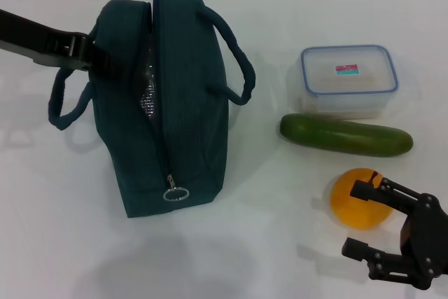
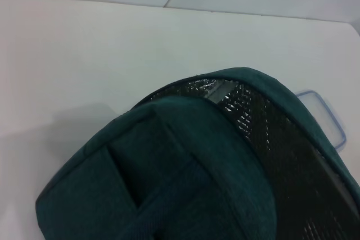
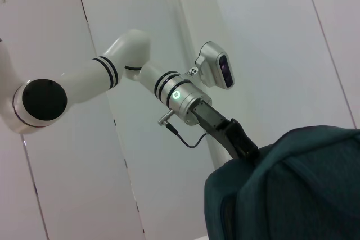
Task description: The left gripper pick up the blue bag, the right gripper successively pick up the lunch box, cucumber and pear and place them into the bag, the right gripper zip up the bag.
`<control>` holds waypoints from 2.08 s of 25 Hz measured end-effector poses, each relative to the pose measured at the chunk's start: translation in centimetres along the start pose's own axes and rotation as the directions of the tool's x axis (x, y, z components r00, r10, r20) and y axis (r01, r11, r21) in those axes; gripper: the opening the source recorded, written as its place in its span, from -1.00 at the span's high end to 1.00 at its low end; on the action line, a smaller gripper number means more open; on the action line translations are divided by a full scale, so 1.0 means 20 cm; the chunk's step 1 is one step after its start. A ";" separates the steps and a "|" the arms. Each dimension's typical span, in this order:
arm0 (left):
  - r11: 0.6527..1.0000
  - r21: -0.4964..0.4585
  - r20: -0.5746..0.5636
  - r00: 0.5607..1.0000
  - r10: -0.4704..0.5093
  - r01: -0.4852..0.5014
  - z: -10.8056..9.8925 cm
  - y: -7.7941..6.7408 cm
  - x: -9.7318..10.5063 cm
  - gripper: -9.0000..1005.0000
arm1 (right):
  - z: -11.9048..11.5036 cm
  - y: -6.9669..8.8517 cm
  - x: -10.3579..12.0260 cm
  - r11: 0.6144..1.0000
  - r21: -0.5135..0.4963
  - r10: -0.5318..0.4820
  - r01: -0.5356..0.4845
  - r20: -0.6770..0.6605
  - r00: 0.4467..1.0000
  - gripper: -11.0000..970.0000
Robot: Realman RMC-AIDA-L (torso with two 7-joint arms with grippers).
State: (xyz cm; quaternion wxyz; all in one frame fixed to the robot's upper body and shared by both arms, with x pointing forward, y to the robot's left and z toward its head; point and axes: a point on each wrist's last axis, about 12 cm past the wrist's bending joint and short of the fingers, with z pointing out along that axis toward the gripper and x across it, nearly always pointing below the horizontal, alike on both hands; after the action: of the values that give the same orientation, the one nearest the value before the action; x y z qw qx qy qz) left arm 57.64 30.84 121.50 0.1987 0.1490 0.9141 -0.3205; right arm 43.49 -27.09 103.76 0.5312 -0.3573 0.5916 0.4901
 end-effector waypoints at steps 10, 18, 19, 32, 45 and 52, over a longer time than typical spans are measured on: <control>0.998 0.061 0.023 0.999 -0.026 0.024 -0.03 -0.04 -0.03 0.88 | -0.02 0.00 -0.04 0.997 0.075 0.015 -0.026 0.137 0.990 -0.76; 0.992 0.123 0.045 0.998 -0.044 0.038 -0.05 -0.06 -0.04 0.90 | -0.09 -0.02 -0.06 0.897 0.259 0.201 -0.358 0.484 0.852 -0.76; 0.991 0.125 0.045 0.998 -0.046 0.040 -0.05 -0.06 -0.04 0.90 | -0.10 -0.03 -0.06 0.882 0.258 0.223 -0.395 0.509 0.831 -0.76; 0.985 0.164 0.048 0.997 -0.054 0.046 -0.05 -0.07 -0.05 0.90 | -0.14 -0.19 0.06 0.476 0.243 0.540 -0.845 0.678 0.499 -0.76; 0.986 0.165 0.053 0.998 -0.015 0.006 -0.04 -0.10 -0.08 0.90 | 0.01 -0.41 0.04 0.353 0.300 0.587 -0.886 0.666 0.460 -0.76; 0.987 0.160 0.058 0.998 0.002 -0.011 -0.04 -0.10 -0.10 0.90 | 0.12 -0.51 0.01 0.321 0.341 0.609 -0.883 0.640 0.469 -0.76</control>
State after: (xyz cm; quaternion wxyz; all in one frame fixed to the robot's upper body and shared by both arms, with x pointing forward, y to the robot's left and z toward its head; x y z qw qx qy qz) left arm 58.27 29.61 124.08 0.2137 0.1582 0.8787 -0.3965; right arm 53.86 -27.49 101.70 0.4267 0.2783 0.6934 0.5097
